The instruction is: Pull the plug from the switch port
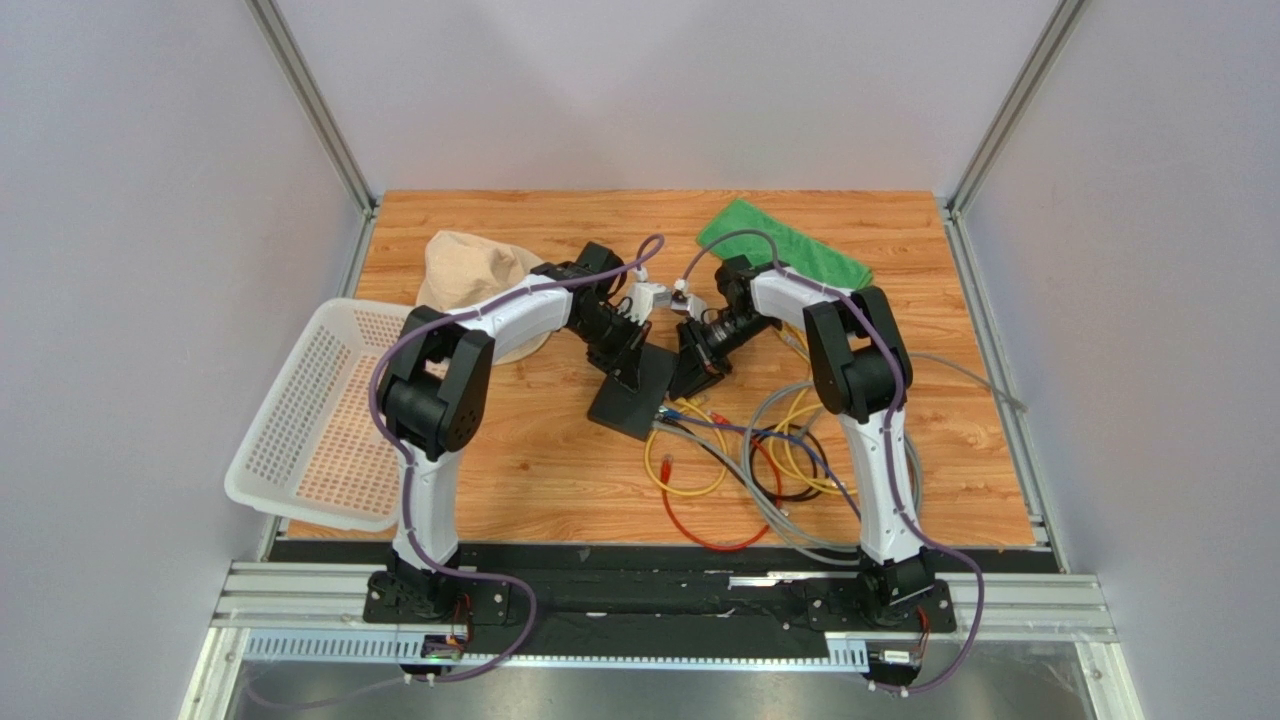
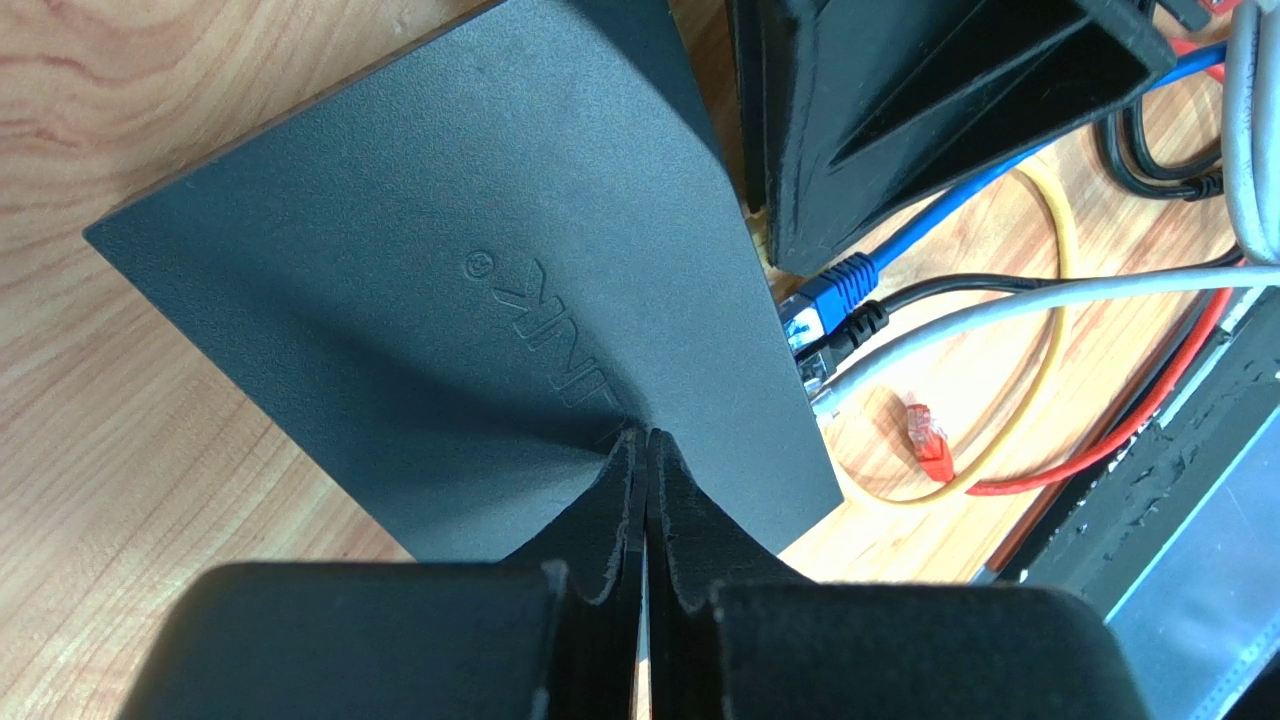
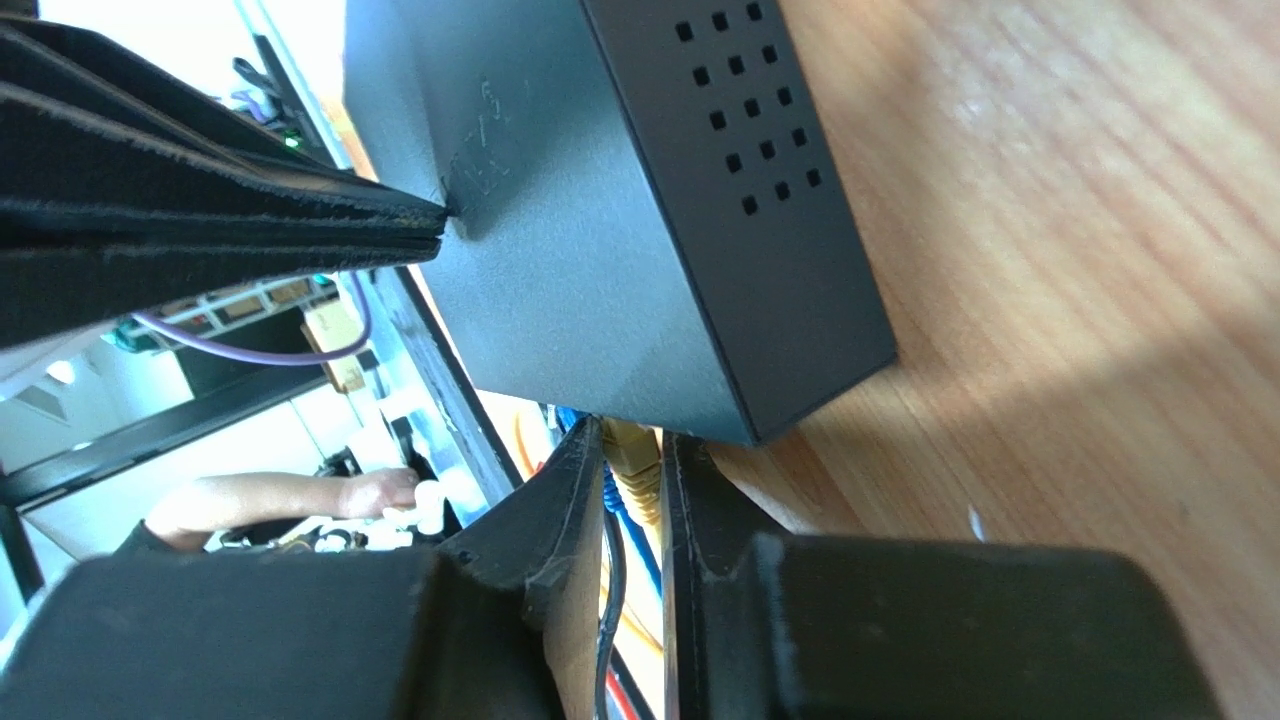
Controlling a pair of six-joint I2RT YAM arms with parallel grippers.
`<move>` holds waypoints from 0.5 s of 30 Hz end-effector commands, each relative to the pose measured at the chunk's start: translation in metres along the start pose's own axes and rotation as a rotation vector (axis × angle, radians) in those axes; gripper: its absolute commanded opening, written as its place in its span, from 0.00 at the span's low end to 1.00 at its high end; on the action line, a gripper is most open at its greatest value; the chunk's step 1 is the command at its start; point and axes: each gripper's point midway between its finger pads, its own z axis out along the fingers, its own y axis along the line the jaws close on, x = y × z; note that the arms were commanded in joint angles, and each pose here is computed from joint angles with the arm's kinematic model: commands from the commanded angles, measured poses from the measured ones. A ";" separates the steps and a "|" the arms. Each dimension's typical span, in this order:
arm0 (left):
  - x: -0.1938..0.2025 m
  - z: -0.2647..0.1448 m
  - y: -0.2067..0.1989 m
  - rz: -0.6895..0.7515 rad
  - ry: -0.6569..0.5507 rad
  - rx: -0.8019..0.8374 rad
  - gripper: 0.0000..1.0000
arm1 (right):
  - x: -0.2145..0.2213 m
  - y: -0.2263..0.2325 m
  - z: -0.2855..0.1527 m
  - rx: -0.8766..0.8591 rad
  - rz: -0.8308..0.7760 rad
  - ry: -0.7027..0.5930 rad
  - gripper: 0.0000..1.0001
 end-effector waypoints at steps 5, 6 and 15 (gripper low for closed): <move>0.018 0.022 0.028 0.012 0.061 -0.086 0.00 | -0.005 -0.037 -0.002 0.154 -0.092 -0.109 0.00; 0.018 0.022 0.028 0.010 0.061 -0.086 0.00 | -0.011 -0.036 -0.005 0.149 -0.095 -0.121 0.00; 0.018 0.021 0.027 0.017 0.057 -0.087 0.00 | -0.010 -0.033 -0.002 0.006 -0.079 -0.020 0.00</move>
